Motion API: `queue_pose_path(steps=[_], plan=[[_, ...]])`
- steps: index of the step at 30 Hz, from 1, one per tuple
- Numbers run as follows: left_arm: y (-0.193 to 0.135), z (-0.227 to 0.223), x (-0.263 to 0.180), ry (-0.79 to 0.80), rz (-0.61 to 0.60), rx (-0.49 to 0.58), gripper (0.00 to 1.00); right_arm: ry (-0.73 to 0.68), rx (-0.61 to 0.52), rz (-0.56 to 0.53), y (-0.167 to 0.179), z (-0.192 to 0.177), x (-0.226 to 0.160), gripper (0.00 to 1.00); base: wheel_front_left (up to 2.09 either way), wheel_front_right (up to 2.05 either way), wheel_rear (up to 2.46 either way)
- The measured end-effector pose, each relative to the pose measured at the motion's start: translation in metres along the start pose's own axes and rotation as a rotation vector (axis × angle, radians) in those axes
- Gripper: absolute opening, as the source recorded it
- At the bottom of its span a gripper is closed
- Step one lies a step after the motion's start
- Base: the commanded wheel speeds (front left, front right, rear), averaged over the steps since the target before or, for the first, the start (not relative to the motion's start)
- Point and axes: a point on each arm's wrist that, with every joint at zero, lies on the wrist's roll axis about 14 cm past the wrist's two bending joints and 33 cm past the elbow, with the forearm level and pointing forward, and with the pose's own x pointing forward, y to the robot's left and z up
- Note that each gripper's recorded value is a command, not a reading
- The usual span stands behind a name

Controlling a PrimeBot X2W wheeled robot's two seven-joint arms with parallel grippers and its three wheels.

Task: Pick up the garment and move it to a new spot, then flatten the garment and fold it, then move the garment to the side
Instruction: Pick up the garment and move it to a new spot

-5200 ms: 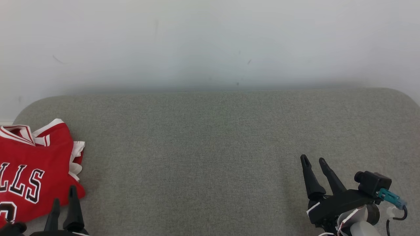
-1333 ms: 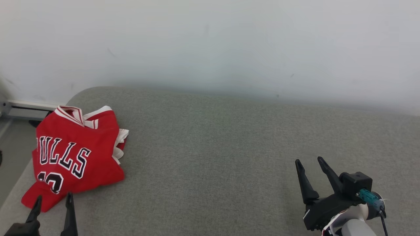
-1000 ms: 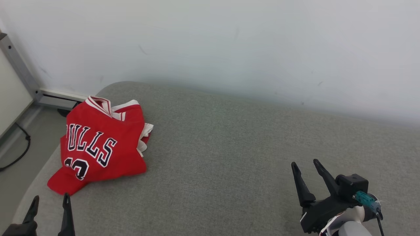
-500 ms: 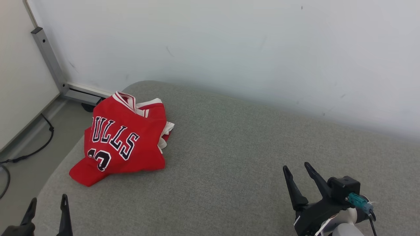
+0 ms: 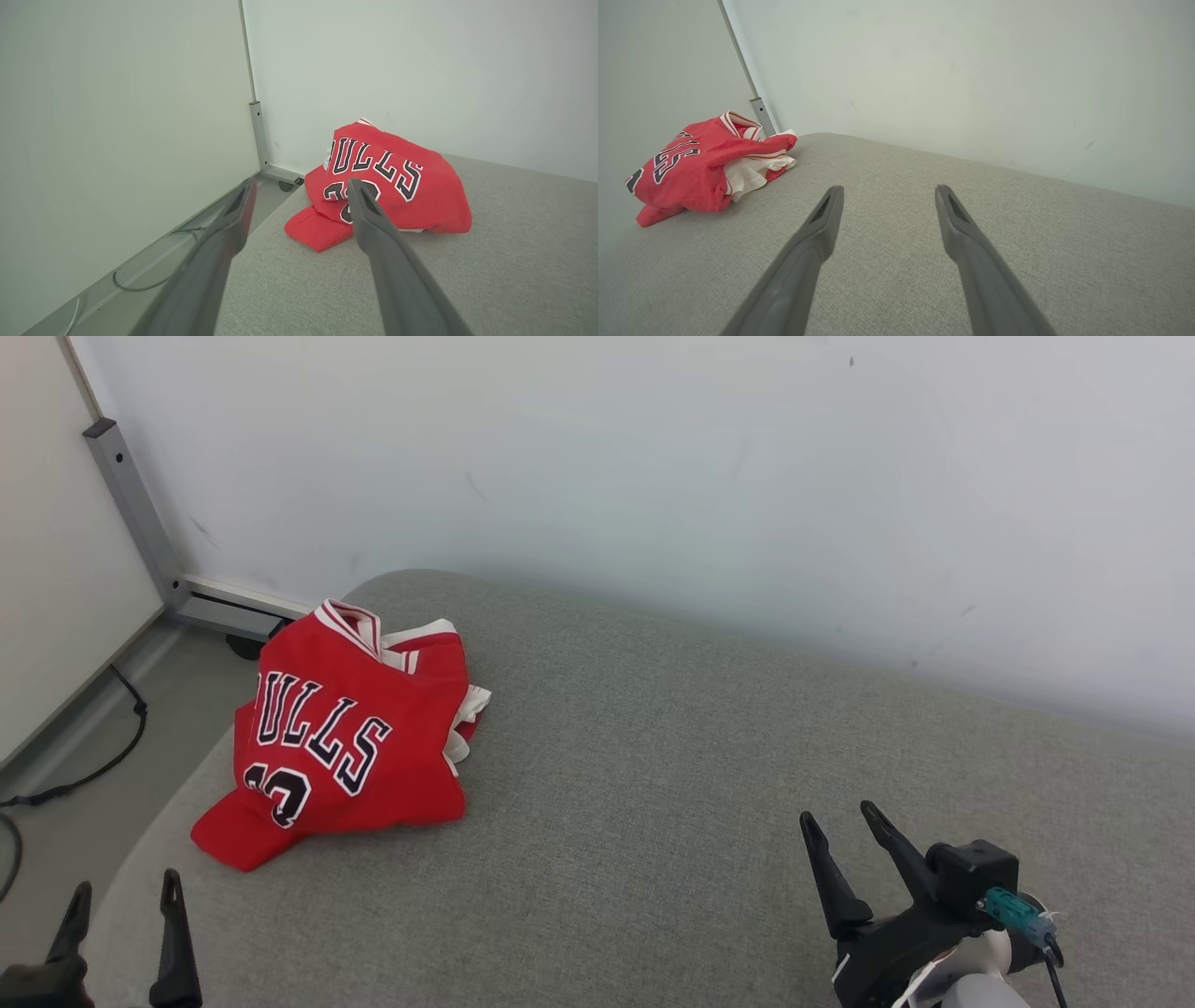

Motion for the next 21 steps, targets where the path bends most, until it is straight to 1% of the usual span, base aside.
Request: queue_pose_path(steps=[7,11,15,19,21], plan=[[-0.008,0.024,0.030,-0.048,-0.060,0.030,1.00,0.001,0.000,-0.005,-0.002,-0.001,0.000,1.00,0.00,0.00,0.00],[-0.018,0.037,0.050,-0.072,-0.103,0.024,1.00,-0.004,-0.004,0.000,-0.002,0.001,-0.001,1.00,0.00,0.00,0.00],[-0.029,0.041,0.070,-0.073,-0.151,0.027,1.00,-0.009,-0.009,-0.006,-0.004,0.003,-0.002,1.00,0.00,0.00,0.00],[-0.038,0.038,0.090,-0.038,-0.195,0.048,1.00,-0.014,-0.012,-0.014,-0.008,0.005,-0.005,1.00,0.00,0.00,0.00],[-0.042,0.044,0.102,-0.048,-0.207,0.032,1.00,-0.016,-0.012,-0.023,-0.012,0.006,-0.007,1.00,0.00,0.00,0.00]])
